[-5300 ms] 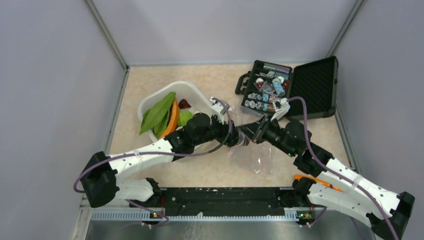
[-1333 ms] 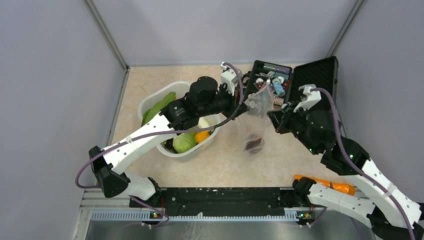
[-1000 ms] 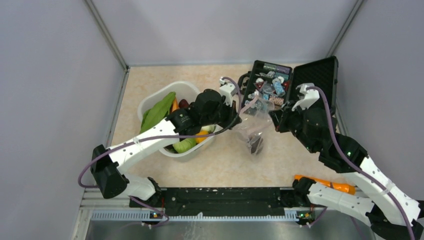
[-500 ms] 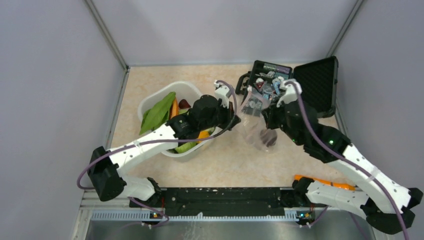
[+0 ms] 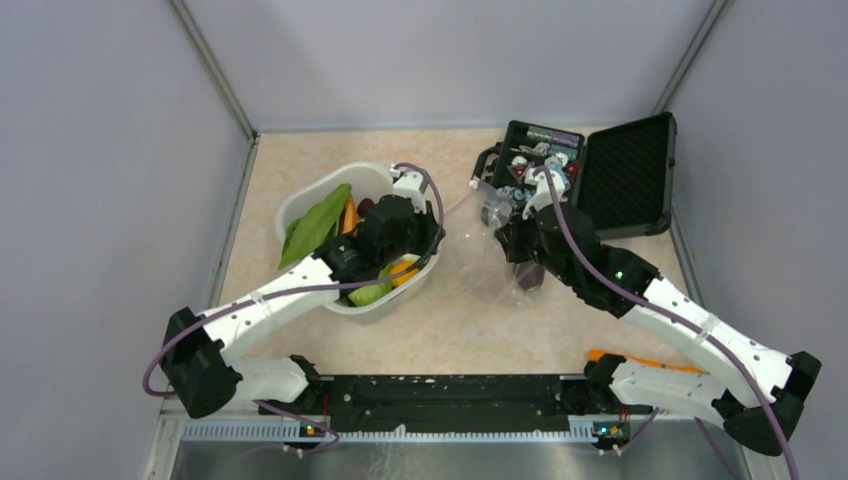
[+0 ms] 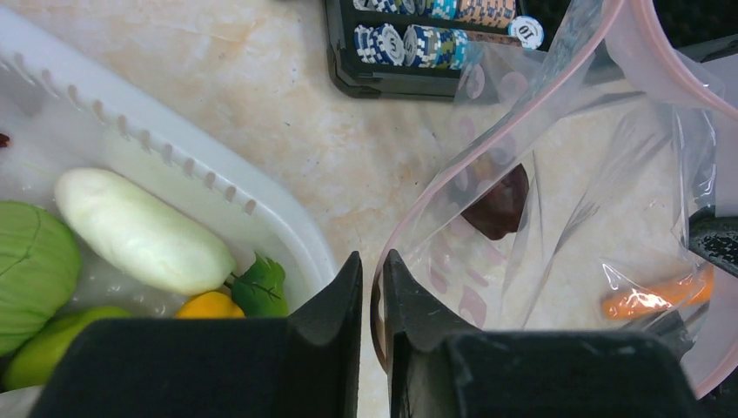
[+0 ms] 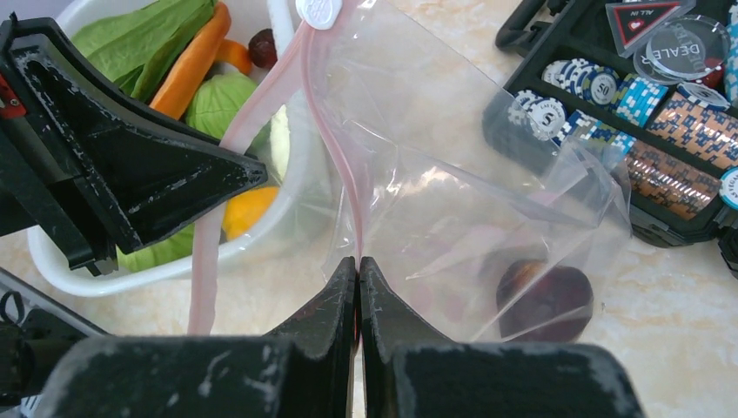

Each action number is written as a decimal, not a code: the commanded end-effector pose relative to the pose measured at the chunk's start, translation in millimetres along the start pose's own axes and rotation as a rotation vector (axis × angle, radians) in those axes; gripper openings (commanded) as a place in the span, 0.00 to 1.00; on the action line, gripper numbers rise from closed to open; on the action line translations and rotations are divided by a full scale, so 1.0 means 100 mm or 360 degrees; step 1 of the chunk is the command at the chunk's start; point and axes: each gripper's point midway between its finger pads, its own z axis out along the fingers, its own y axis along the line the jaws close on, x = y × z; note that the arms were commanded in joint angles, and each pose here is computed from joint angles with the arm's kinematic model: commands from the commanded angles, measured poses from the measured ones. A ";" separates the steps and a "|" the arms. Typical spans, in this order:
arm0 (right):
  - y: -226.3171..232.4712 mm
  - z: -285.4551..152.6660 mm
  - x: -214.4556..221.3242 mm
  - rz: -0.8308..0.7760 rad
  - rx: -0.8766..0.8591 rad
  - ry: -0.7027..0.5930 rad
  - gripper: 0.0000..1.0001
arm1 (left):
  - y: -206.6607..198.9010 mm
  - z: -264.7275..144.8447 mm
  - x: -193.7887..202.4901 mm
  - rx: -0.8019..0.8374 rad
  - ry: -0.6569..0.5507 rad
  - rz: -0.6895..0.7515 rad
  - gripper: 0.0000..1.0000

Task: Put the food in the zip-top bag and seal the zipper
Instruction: Adjust the zipper food storage bag at the center of the board, then move the bin to the center of the board.

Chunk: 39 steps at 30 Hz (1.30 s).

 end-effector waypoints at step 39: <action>0.33 0.30 -0.06 0.0141 -0.0150 -0.0004 0.00 | 1.03 -0.49 -0.07 -0.0297 0.0074 0.0114 0.96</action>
